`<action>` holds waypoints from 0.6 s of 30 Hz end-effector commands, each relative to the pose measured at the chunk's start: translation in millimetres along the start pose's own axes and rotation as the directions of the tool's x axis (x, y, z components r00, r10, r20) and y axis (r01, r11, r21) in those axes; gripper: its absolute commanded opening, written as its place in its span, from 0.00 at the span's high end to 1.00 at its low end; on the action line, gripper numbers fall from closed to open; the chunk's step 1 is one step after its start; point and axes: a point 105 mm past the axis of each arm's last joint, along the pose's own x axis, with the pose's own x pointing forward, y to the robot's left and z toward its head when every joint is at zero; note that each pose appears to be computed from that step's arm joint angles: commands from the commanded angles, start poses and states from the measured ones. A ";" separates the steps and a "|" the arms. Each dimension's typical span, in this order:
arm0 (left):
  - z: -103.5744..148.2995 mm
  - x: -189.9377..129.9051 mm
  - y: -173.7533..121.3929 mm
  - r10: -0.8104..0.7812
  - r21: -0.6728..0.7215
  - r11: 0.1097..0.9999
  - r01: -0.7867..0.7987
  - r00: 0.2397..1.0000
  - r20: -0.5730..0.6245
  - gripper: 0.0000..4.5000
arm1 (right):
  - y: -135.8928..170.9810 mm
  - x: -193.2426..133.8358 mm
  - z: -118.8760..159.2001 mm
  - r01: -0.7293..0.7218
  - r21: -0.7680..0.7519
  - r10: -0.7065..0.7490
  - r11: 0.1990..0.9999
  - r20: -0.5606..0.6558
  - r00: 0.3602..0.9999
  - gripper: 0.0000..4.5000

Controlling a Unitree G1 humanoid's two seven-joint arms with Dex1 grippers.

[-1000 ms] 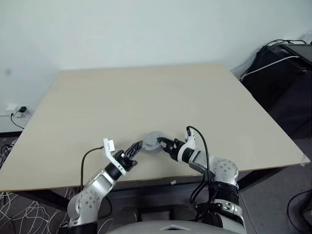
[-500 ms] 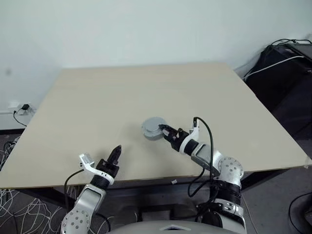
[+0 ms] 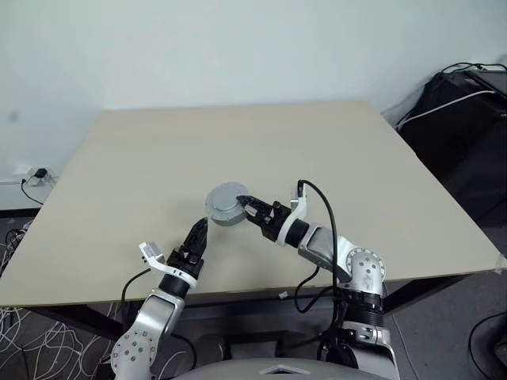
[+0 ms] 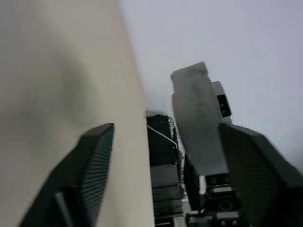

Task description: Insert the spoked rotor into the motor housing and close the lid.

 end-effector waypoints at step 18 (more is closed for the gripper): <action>-14.7 11.4 -16.9 -0.111 -0.174 0.978 0.117 0.993 0.045 0.00 | 23.2 9.6 -29.8 -0.124 0.073 0.129 0.990 -0.065 0.989 0.53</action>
